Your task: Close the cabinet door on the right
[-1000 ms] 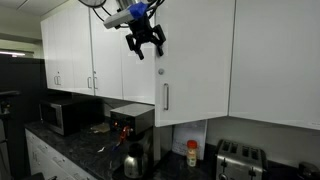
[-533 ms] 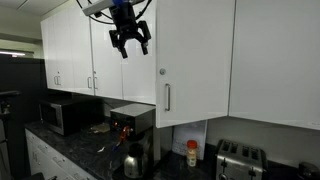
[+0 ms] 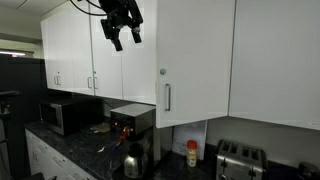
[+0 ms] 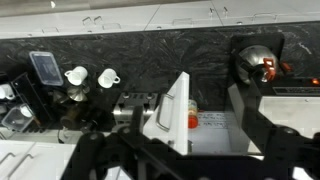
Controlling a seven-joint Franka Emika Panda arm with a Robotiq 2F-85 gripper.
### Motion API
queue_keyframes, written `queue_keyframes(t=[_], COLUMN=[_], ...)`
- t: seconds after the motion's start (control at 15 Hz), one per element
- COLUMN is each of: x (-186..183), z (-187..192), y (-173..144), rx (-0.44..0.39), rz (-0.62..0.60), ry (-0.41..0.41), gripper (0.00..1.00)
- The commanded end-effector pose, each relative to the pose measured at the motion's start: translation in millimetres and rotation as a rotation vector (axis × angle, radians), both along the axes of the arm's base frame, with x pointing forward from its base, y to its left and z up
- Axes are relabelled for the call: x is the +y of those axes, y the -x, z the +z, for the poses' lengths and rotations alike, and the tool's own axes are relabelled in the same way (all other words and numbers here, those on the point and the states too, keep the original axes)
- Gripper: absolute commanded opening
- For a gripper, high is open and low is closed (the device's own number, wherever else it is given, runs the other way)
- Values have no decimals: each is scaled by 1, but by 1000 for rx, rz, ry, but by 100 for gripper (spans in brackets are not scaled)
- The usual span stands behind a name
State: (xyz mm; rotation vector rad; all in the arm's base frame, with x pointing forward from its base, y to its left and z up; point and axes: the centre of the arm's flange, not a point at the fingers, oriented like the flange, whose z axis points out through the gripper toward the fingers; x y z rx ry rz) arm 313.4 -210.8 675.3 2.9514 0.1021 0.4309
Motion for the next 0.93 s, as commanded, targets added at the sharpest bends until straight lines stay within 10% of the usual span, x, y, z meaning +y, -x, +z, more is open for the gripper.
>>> queue_keyframes(t=[0.0,0.87], x=[-45,-165], z=[-10,-67], y=[1,-66], rx=[-10,-69], rz=[-174,-436], ry=[18,39], gripper=[100,100])
